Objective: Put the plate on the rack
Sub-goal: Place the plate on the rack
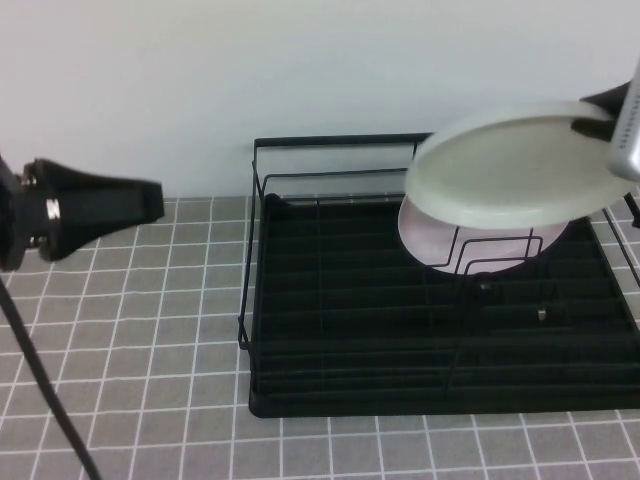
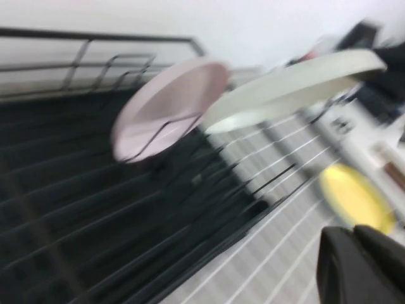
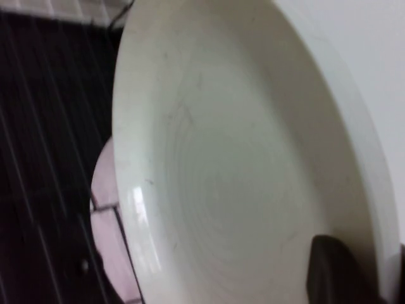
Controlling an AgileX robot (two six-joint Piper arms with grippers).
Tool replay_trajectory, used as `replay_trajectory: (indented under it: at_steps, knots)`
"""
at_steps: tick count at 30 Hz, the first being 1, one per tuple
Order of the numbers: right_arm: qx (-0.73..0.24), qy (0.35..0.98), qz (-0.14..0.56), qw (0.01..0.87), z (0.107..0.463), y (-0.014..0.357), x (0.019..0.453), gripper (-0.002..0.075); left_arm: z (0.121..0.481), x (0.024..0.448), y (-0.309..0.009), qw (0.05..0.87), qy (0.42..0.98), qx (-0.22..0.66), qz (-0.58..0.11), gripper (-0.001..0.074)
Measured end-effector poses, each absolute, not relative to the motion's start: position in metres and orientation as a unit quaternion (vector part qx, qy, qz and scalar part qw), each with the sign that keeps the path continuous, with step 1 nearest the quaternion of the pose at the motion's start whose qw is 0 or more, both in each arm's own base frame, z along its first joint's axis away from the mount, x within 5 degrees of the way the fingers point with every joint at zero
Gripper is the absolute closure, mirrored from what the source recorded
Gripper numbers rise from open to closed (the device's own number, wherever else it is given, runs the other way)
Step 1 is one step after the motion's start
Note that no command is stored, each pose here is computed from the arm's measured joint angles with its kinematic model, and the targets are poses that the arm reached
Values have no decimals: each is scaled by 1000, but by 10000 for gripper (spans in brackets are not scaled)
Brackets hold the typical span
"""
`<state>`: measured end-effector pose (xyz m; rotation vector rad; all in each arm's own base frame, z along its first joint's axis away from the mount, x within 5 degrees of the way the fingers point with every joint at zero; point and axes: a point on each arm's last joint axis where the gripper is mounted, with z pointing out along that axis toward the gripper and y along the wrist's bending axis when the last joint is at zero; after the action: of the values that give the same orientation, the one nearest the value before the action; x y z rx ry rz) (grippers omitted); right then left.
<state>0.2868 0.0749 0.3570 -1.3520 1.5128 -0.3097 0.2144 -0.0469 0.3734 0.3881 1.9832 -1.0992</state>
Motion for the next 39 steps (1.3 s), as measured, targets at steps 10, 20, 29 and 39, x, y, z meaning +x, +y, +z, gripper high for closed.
replay_trajectory:
  at_steps: [10,20,29,39]
  knots:
    - [-576,640,-135,490,347,79,327,729,380,203,-47,424,790,168,-411,735]
    - [-637,620,-144,435,313,82,345,729,380,203,-47,422,789,169,-414,735]
    - [-628,642,-120,423,291,85,357,492,380,203,-48,421,788,171,-415,735]
    - [-604,653,-99,445,298,87,355,297,380,202,-48,419,788,172,-416,735]
